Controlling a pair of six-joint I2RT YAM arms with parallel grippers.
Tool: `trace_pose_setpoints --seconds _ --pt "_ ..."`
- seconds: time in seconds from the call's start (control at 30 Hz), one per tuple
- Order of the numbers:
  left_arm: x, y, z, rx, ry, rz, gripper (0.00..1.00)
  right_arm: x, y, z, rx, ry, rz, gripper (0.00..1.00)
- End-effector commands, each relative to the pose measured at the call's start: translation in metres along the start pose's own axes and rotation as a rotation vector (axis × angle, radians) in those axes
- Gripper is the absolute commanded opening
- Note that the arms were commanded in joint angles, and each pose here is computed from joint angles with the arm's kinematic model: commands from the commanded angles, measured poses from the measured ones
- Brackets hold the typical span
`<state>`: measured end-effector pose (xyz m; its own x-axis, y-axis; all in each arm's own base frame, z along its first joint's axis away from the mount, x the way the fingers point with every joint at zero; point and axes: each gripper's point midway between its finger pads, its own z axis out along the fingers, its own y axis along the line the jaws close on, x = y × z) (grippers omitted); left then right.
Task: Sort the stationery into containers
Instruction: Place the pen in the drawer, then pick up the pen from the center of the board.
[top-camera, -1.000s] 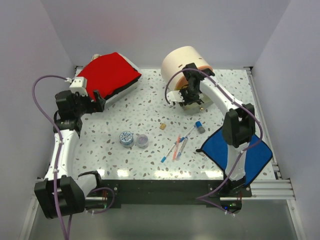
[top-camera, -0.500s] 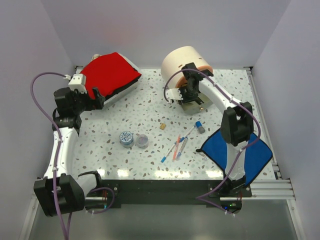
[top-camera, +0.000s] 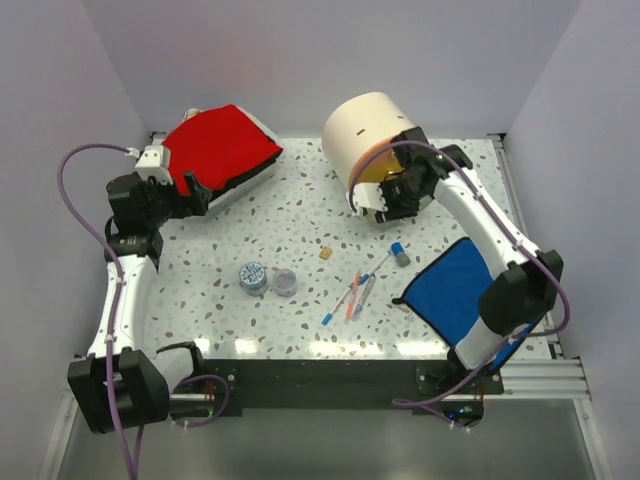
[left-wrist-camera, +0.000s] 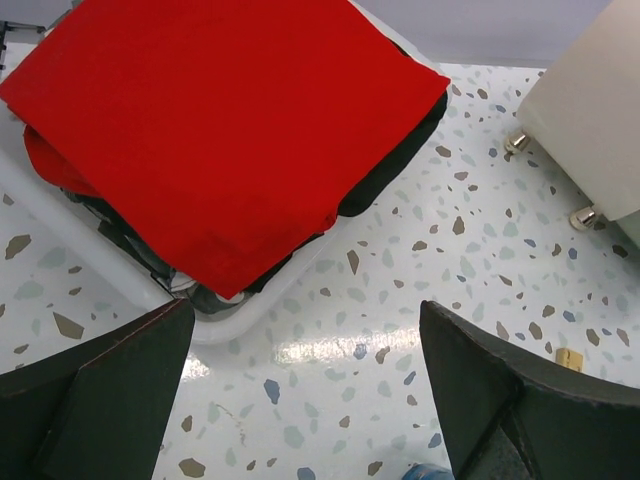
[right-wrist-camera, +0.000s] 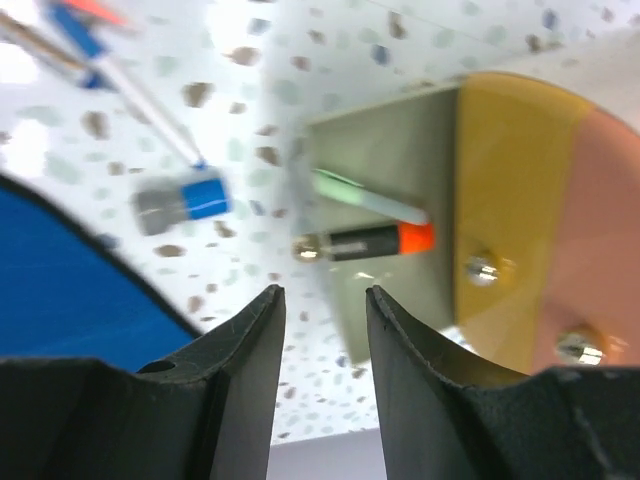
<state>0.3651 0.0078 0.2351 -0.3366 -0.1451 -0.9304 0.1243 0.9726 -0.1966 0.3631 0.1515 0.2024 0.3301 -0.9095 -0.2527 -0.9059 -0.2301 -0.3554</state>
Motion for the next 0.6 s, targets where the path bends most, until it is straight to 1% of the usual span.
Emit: trace_pose_setpoints --seconds 0.0,0.03,0.07,0.13,0.17,0.3,0.57 --pt "-0.010 -0.004 -0.005 0.014 -0.052 -0.001 0.99 -0.027 0.085 0.015 -0.220 -0.089 -0.114 0.45" --pt "-0.010 -0.004 -0.006 0.013 -0.050 0.000 0.99 -0.026 0.106 0.028 -0.266 -0.084 -0.145 0.46" --pt "-0.007 -0.004 -0.006 0.015 -0.041 0.002 1.00 -0.036 0.105 0.033 -0.232 -0.089 -0.208 0.46" --pt "-0.005 -0.006 -0.009 0.018 -0.031 0.008 1.00 -0.039 0.123 0.049 -0.268 -0.095 -0.270 0.47" --pt "-0.005 -0.004 -0.009 0.015 -0.027 0.020 1.00 -0.048 0.124 0.054 -0.262 -0.118 -0.296 0.47" --pt "-0.004 -0.001 -0.015 -0.011 -0.019 0.052 1.00 -0.059 0.144 0.073 -0.367 -0.157 -0.336 0.47" --pt "0.001 0.003 -0.022 -0.038 -0.003 0.079 1.00 -0.070 0.174 0.098 -0.483 -0.185 -0.427 0.44"
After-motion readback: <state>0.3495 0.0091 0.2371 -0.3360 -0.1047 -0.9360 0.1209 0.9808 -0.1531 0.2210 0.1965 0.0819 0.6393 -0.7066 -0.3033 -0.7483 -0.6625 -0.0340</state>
